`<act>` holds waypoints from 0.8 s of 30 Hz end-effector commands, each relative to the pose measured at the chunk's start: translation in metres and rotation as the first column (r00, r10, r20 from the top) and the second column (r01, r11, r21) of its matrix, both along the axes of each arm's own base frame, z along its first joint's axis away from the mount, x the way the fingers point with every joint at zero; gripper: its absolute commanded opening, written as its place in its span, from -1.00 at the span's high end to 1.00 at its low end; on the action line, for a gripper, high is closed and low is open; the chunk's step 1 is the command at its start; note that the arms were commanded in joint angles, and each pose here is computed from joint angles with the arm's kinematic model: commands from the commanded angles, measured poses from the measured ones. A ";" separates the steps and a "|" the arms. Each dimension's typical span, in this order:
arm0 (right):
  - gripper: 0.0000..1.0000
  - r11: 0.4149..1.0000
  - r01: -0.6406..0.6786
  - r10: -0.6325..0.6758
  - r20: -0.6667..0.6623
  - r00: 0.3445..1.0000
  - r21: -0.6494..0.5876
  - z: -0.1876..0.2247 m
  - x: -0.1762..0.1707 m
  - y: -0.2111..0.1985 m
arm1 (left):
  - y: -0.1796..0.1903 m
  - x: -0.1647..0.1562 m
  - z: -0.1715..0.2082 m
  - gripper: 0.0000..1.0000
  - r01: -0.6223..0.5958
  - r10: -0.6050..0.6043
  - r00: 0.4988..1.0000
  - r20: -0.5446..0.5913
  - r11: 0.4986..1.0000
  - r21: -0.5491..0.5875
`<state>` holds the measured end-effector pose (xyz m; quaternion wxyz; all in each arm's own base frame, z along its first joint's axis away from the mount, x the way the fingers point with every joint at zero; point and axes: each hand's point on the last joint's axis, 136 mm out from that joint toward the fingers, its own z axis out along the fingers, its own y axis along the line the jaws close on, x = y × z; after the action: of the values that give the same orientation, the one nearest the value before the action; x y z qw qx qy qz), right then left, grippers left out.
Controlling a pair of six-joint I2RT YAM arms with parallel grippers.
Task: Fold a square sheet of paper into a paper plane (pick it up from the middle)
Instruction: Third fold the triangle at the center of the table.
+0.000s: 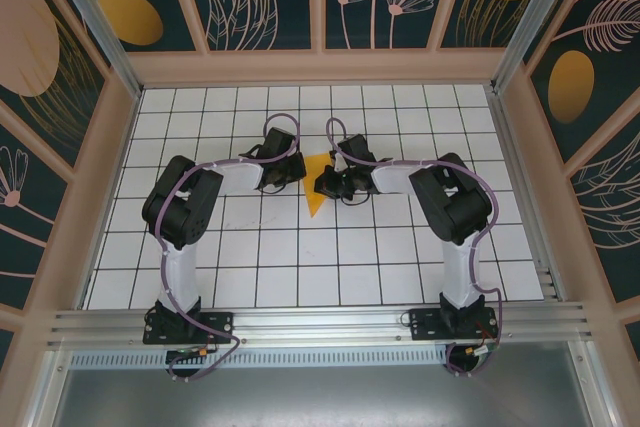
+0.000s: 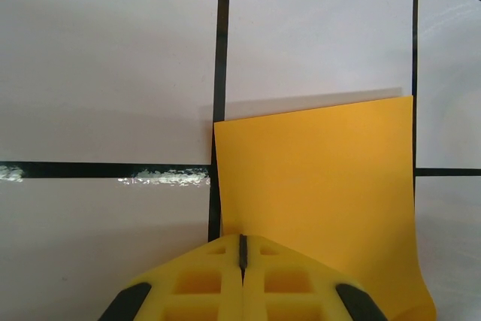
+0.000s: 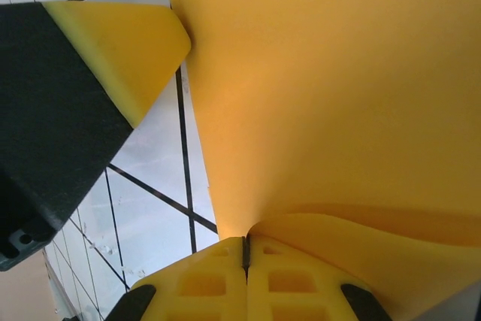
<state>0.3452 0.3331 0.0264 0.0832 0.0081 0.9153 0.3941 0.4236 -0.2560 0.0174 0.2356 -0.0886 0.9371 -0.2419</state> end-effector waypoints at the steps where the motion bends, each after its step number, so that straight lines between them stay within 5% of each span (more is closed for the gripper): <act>1: 1.00 1.000 0.014 -0.014 0.024 1.000 0.021 0.004 0.010 0.007 | 0.000 -0.006 -0.013 0.86 0.020 -0.019 0.999 -0.043 1.000 0.018; 24: 0.96 1.000 0.020 -0.020 -0.017 1.000 -0.016 -0.019 0.007 0.001 | -0.003 -0.005 0.000 0.85 0.025 -0.025 0.999 -0.023 1.000 -0.004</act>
<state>0.3484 0.3345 0.0200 0.0807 0.0168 0.9138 0.3977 0.4234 -0.2565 0.0175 0.2347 -0.0882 0.9370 -0.2433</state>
